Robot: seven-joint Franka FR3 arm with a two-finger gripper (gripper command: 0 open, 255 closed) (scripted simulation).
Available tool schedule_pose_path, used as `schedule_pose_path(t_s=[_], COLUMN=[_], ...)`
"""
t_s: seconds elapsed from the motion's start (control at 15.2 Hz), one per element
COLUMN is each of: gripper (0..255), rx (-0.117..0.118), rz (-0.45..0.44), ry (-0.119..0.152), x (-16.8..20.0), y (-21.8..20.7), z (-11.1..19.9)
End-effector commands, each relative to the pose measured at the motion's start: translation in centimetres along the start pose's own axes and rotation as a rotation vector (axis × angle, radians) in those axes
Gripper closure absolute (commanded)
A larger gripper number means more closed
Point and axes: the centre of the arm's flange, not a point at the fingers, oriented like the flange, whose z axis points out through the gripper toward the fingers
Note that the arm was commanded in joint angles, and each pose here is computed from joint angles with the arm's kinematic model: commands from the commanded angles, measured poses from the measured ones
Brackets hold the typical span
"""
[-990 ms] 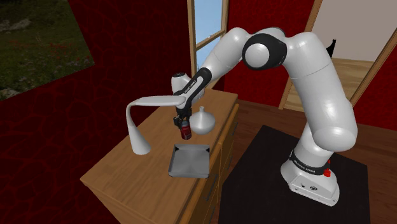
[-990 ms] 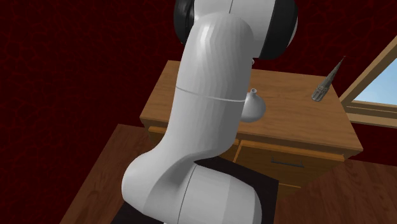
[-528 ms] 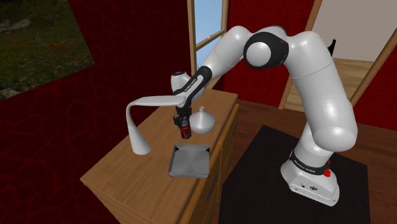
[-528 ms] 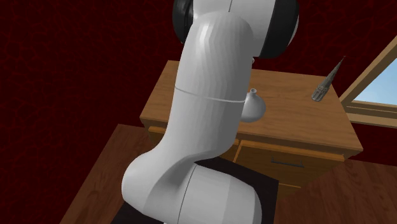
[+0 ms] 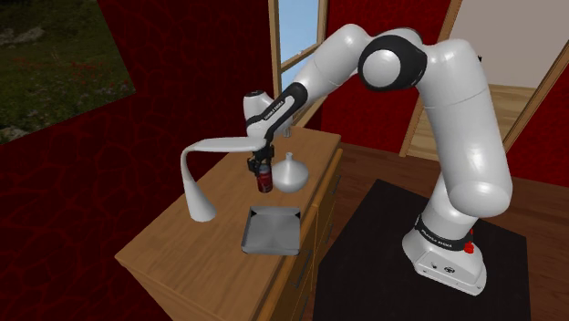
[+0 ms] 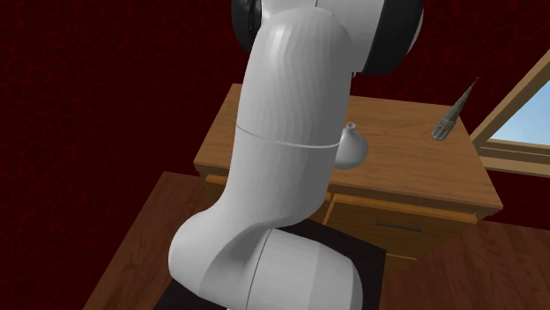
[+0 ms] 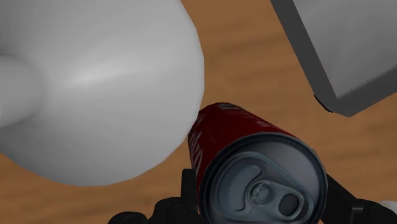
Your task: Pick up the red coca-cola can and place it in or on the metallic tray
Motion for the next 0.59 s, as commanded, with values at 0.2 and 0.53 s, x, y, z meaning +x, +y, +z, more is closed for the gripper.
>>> schedule_pose_path(t_s=[0.2, 0.53], gripper=[255, 255], rx=[0.0, 0.0], rz=[0.0, 0.0], ry=[0.0, 0.0], x=[-0.1, -0.1], y=[0.0, 0.0], z=[-2.7, -5.4])
